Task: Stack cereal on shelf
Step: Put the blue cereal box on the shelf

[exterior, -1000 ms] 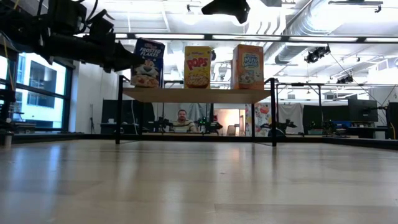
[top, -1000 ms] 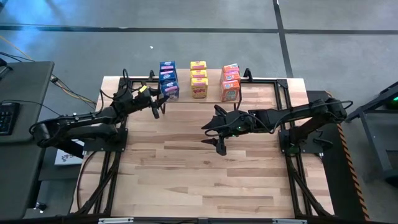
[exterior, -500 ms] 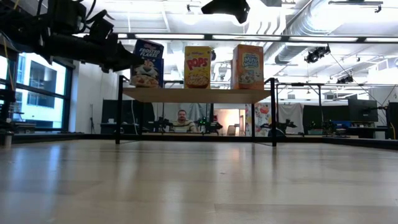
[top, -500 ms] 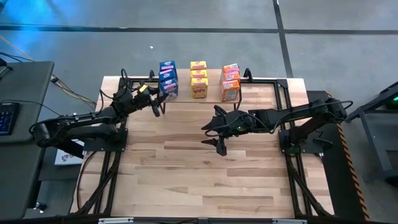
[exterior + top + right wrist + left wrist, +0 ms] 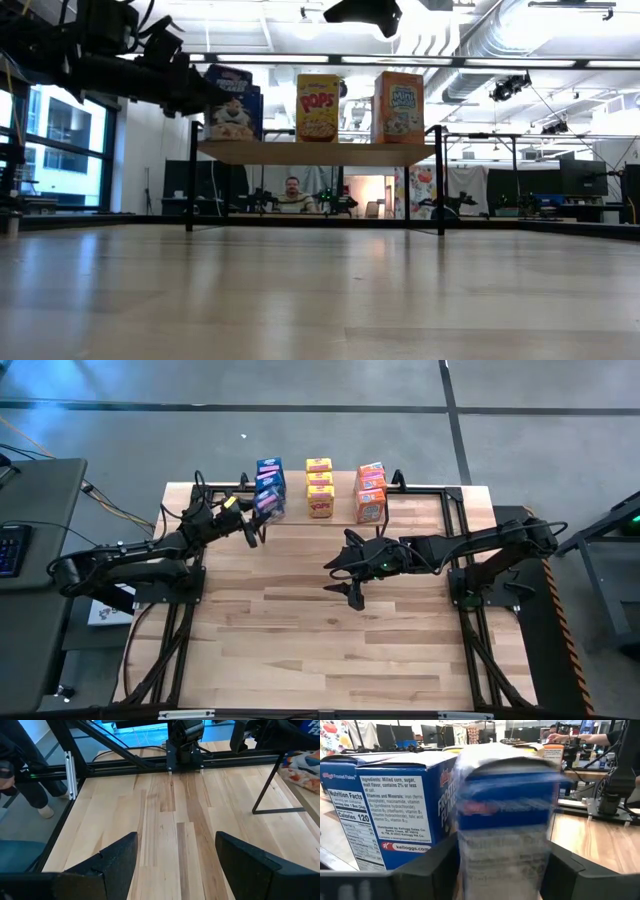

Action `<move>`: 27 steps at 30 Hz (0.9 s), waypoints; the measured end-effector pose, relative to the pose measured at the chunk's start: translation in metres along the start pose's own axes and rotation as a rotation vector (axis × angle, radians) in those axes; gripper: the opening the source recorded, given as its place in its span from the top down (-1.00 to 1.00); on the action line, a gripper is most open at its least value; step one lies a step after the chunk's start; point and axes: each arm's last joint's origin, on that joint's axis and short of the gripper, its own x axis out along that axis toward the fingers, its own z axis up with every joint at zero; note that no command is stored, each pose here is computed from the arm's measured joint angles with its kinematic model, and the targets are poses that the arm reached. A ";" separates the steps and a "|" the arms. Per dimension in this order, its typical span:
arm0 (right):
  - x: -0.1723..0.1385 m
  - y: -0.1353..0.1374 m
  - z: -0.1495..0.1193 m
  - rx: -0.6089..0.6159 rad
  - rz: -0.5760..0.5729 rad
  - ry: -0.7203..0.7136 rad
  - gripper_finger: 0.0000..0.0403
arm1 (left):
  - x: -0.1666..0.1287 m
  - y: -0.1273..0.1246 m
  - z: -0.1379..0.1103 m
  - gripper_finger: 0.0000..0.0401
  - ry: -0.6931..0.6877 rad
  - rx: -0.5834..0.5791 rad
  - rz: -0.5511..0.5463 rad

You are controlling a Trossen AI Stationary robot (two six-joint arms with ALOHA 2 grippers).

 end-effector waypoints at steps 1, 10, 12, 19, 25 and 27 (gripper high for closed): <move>0.000 0.000 0.000 0.000 0.000 0.000 -0.29 | 0.000 0.000 0.000 -0.06 0.000 0.000 0.000; 0.000 0.000 0.000 0.000 0.000 0.000 -0.29 | 0.000 0.001 -0.001 -0.20 0.010 -0.018 0.024; 0.000 0.000 0.000 0.000 0.003 0.000 -0.29 | 0.000 0.001 -0.001 -0.20 0.010 -0.018 0.024; 0.000 0.000 0.000 0.000 0.004 0.001 -0.29 | 0.000 0.001 -0.001 -0.20 0.009 -0.044 0.025; 0.000 0.000 0.000 0.000 0.005 0.000 -0.29 | 0.002 0.001 0.006 -0.20 -0.008 -0.042 0.026; 0.000 0.000 0.000 0.000 0.006 0.000 -0.29 | 0.003 0.001 0.008 -0.20 0.009 -0.044 0.026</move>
